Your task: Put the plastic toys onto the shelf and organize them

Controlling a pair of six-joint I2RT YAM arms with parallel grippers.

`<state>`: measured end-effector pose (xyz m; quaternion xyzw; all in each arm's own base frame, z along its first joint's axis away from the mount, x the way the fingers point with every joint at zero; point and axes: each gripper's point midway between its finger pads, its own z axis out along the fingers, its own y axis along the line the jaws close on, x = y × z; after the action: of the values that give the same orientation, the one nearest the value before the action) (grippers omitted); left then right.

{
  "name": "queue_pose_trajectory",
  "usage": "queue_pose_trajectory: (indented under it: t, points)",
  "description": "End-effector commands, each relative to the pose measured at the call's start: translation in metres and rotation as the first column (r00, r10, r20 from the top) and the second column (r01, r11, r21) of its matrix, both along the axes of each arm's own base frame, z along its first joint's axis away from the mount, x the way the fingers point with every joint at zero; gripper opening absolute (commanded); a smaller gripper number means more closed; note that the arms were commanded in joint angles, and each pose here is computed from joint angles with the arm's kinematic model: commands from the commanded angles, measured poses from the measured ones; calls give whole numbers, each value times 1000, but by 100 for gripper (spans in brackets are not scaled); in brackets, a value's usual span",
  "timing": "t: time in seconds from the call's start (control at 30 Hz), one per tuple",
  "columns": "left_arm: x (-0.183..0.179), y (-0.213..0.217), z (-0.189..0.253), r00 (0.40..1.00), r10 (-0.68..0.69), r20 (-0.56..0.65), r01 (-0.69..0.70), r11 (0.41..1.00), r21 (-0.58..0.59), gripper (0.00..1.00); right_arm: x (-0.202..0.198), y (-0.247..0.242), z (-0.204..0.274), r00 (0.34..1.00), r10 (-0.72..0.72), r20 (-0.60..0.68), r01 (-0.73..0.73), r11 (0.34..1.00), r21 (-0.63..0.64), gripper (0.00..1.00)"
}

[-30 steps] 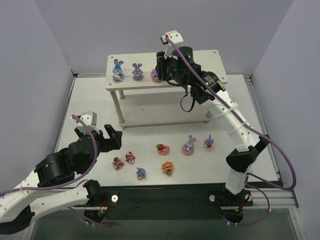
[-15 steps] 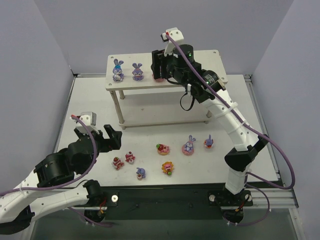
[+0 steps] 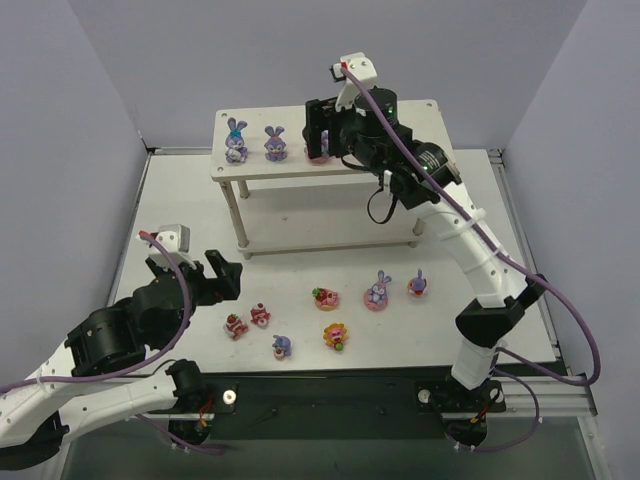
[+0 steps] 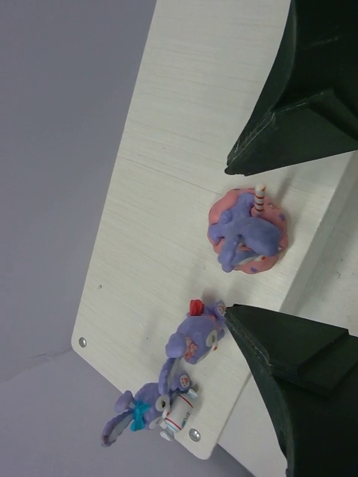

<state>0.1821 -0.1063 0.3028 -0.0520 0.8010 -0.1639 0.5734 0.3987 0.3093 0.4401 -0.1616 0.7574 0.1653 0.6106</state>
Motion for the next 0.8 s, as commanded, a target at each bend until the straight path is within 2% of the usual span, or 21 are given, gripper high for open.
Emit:
queue_pose_trajectory:
  t: [0.0, 0.17, 0.37, 0.6, 0.63, 0.77]
  points:
    - [0, 9, 8, 1000, 28, 13, -28, 1000, -9, 93, -49, -26, 67, 994, 42, 104, -56, 989, 136, 72]
    - [-2, 17, 10, 999, 42, 28, -41, 999, -32, 93, -90, -36, 64, 989, 110, 95, -123, 981, 149, 72]
    - [-4, 21, 9, 998, 46, 33, -45, 999, -29, 93, -145, -32, 40, 970, 235, 65, -240, 967, 88, 72]
    - [-5, 28, 8, 997, 58, 40, -57, 998, -21, 93, -193, -2, -43, 920, 364, -143, -355, 931, 82, 73]
    - [-6, 30, 8, 997, 61, 43, -60, 998, -23, 93, -196, 0, -66, 917, 352, -189, -346, 936, 64, 72]
    - [-7, 37, 12, 996, 70, 58, -68, 997, -29, 93, -236, 30, -121, 901, 384, -200, -403, 913, -60, 71]
